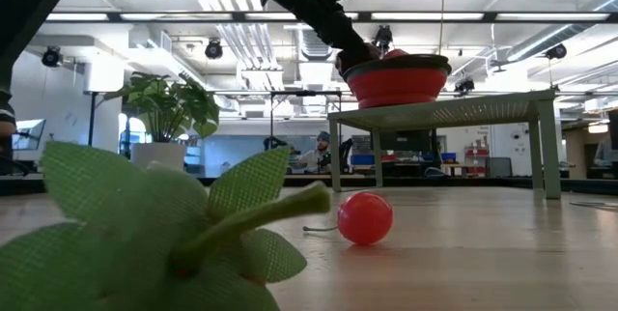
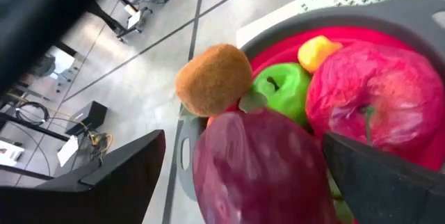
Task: Pick & Place Fruit
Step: Put the dark red apple into the red strainer bowl, then put the red cherry into the red strainer bowl
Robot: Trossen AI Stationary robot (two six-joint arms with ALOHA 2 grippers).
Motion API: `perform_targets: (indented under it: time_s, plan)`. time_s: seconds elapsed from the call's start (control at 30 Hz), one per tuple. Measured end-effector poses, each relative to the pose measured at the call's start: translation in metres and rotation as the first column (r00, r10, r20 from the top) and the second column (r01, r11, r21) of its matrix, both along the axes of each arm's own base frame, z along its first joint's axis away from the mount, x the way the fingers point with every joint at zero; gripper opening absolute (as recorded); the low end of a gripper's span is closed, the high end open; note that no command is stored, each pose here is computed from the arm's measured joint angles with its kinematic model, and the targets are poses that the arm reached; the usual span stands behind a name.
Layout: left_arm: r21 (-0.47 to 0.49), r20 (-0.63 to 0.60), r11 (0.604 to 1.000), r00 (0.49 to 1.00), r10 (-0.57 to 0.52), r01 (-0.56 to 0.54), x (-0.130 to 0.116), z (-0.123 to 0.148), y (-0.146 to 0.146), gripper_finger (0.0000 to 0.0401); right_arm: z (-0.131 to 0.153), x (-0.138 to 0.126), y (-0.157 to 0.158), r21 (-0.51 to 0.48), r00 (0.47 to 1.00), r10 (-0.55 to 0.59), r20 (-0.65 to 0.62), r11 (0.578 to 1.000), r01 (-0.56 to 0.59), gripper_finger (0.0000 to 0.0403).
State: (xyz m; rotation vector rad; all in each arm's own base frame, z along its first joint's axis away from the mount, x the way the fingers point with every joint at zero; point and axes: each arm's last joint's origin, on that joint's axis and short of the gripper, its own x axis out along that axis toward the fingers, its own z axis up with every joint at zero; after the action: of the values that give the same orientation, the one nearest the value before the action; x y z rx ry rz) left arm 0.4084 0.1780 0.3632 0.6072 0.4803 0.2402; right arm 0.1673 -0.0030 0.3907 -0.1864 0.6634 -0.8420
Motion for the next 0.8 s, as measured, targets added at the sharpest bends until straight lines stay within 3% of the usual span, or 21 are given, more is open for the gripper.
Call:
perform_targets:
  time_s: [0.33,0.6,0.8]
  plan:
    - [0.007,0.015,0.999,0.999,-0.033,0.033,0.004,0.006,-0.014,0.0392,0.0,0.0,0.0,0.0,1.0,0.0,0.0,1.0,0.0,0.0063]
    - [0.04,0.11,0.996,0.99,-0.088,0.084,0.002,0.045,-0.041,0.0392,0.0,0.0,0.0,0.0,1.0,0.0,0.0,1.0,0.0,0.0044]
    - [0.042,0.115,0.989,0.983,-0.143,0.139,-0.017,0.077,-0.071,0.0392,0.0,0.0,0.0,0.001,1.0,0.001,0.0,1.0,-0.001,0.0049]
